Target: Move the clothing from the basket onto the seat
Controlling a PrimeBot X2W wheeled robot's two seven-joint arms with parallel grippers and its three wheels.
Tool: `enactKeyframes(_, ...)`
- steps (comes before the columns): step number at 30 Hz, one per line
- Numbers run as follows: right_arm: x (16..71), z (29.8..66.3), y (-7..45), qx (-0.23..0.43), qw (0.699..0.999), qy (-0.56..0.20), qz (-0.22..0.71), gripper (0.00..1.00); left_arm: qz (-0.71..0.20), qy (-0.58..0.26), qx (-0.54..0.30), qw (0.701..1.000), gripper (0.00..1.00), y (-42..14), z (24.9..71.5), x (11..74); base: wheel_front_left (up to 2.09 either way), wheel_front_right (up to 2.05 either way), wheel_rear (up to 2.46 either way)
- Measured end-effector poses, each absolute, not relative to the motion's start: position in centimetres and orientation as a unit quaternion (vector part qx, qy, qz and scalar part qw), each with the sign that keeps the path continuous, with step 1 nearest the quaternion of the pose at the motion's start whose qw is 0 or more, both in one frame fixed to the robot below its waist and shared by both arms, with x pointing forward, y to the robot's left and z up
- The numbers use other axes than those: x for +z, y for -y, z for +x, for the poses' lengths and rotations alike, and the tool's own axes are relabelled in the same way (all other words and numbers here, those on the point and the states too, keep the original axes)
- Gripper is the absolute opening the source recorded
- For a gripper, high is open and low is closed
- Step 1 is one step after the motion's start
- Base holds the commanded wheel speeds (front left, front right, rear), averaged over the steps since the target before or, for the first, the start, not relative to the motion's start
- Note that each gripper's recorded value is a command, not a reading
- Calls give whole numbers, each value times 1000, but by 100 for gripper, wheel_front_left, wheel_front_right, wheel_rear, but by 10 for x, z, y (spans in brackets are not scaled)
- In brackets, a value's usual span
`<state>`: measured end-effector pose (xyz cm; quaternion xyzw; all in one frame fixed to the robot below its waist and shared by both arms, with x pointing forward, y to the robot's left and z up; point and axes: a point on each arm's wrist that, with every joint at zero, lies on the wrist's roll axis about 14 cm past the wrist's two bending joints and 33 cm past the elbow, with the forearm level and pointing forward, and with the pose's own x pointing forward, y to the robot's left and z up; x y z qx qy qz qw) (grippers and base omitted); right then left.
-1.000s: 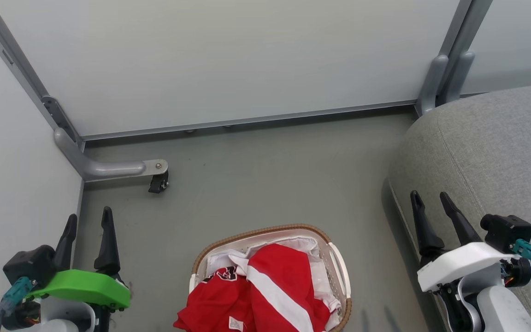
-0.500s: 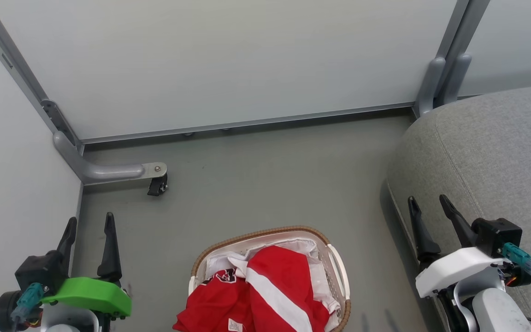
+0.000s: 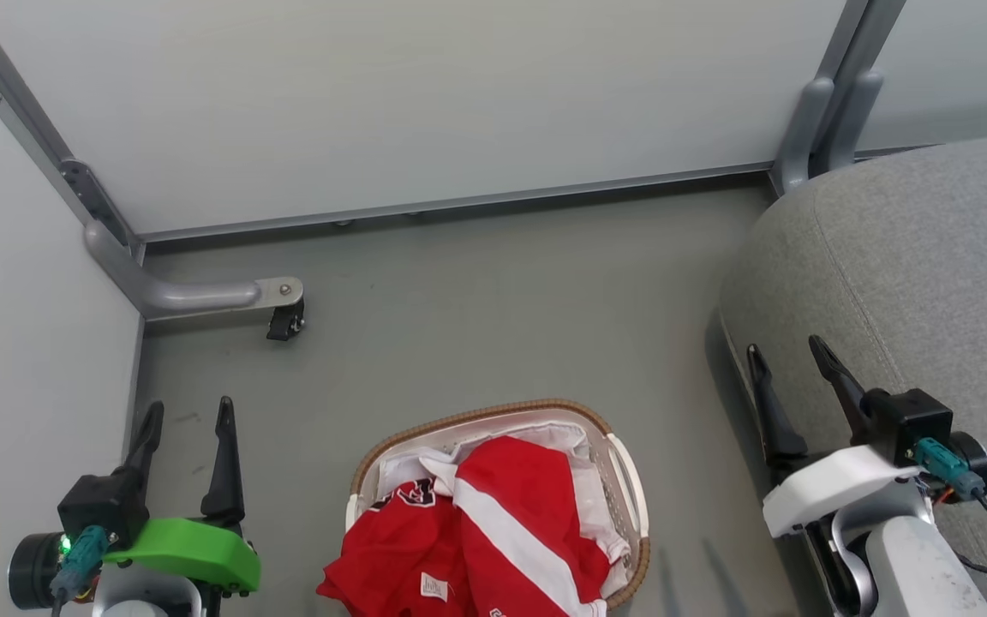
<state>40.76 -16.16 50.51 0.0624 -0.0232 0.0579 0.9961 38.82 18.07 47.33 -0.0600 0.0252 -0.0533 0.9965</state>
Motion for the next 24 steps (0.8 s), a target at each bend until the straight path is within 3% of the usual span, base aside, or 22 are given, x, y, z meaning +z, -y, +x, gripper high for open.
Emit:
enactKeyframes(13, 509, 451, 155, 71, 995, 51, 36, 100, -46, -90, -175, 979, 100, -115, 435, 424, 0, 0, 0)
enactKeyframes(24, 473, 484, 150, 85, 996, 30, 25, 100, 3, -189, -285, 940, 100, -70, 457, 332, 0, 0, 0)
